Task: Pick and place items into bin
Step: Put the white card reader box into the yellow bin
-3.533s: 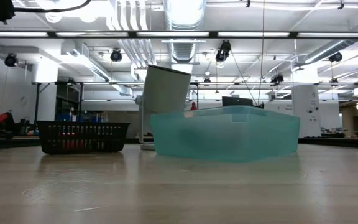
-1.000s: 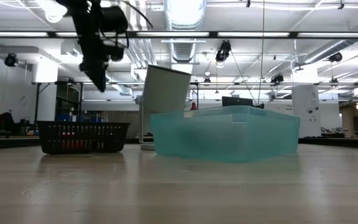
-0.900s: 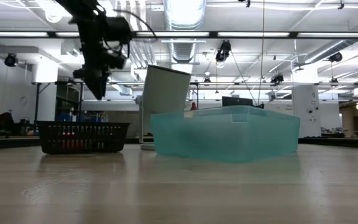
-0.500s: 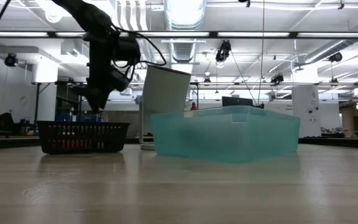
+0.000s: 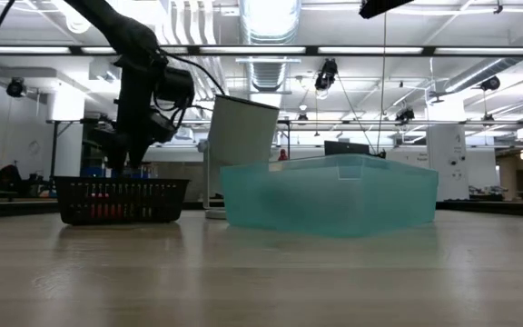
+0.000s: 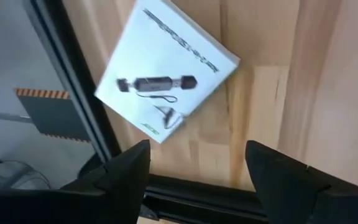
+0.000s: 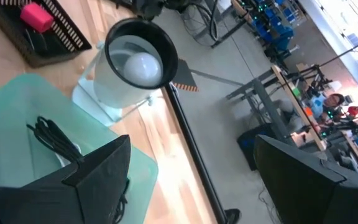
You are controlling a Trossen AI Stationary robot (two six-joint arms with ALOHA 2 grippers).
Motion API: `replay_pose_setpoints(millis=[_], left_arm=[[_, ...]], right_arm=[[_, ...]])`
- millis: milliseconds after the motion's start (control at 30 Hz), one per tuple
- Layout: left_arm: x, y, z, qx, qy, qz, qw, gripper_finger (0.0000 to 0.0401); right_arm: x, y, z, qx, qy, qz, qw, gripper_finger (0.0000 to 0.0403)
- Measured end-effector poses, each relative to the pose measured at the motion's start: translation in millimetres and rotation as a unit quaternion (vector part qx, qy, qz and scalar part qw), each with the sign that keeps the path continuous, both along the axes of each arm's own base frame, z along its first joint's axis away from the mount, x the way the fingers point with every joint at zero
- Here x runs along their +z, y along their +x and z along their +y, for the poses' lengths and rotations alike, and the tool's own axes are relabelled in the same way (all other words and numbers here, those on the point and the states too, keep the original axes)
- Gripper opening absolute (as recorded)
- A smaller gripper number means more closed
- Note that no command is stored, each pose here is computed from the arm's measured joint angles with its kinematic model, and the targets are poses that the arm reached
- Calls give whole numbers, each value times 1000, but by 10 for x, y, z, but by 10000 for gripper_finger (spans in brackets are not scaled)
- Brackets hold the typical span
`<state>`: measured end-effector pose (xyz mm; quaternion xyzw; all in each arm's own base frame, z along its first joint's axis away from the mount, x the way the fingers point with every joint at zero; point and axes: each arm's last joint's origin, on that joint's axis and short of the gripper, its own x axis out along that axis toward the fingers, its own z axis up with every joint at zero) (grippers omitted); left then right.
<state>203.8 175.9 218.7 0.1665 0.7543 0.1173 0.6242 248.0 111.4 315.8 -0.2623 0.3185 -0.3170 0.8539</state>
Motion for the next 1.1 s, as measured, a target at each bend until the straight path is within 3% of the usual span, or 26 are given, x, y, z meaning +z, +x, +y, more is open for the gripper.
replay_pose_setpoints(millis=[133,533,867,1100], left_arm=[[-67,-42,-1,2,-9,5,1000,246],[-353,-98,-21,-66,-16,15,998,247],[-359,-168,120,-34,0,0,999,247],[-514,-165,239,-16,-6,25,1000,247]], right_arm=[[-11,-21,-12,-5,1,4,1000,324],[-30,-65,-36,-18,4,10,1000,324],[-33,-72,-40,-19,3,12,1000,324],[-37,-76,-42,-19,1,15,1000,324]])
